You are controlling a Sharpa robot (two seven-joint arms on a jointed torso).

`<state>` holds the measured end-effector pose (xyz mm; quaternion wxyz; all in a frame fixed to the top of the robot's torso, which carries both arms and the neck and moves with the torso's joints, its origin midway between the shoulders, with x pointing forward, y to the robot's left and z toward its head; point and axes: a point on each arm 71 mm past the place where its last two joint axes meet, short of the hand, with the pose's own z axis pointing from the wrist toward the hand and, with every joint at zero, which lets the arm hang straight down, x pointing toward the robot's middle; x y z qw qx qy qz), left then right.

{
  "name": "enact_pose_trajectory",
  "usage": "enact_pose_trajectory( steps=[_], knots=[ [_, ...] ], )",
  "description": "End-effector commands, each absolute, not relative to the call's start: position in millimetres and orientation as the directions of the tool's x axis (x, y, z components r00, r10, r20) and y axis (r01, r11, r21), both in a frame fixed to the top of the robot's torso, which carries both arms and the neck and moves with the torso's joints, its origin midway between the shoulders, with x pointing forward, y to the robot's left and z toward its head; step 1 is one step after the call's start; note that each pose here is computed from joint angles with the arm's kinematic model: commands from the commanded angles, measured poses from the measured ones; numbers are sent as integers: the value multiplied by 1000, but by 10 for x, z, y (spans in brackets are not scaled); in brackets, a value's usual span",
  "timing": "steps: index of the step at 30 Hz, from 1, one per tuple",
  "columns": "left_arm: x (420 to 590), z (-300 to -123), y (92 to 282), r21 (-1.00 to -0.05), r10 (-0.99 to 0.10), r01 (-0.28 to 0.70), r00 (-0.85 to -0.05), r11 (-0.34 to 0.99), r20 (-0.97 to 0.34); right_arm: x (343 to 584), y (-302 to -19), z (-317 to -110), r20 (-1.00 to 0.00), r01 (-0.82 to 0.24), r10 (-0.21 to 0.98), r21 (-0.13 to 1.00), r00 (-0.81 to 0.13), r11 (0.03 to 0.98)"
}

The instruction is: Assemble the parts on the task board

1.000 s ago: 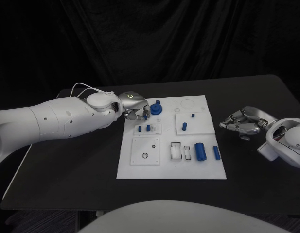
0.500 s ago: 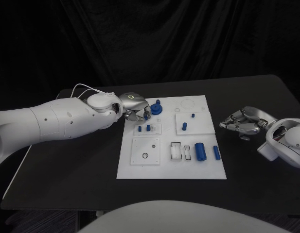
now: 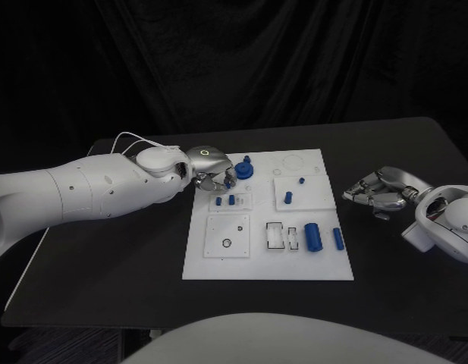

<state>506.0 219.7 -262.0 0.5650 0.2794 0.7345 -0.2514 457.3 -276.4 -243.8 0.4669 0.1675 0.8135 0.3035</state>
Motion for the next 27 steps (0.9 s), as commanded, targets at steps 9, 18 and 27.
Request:
enact_pose_trajectory(
  steps=[9,18,27],
  knots=[
    [5052,-2706,2204,-63,153,671,-257,738,-954,4561,-2763,-2461,-653,3,550,643,-520,766],
    [5077,-2708,2262,-46,144,643,-240,765,-960,4557,-2770,-2459,-654,3,552,643,-518,765],
    [5114,-2582,2477,5,66,605,-80,796,-995,4492,-2749,-2408,-655,-14,566,660,-500,752]
  ],
)
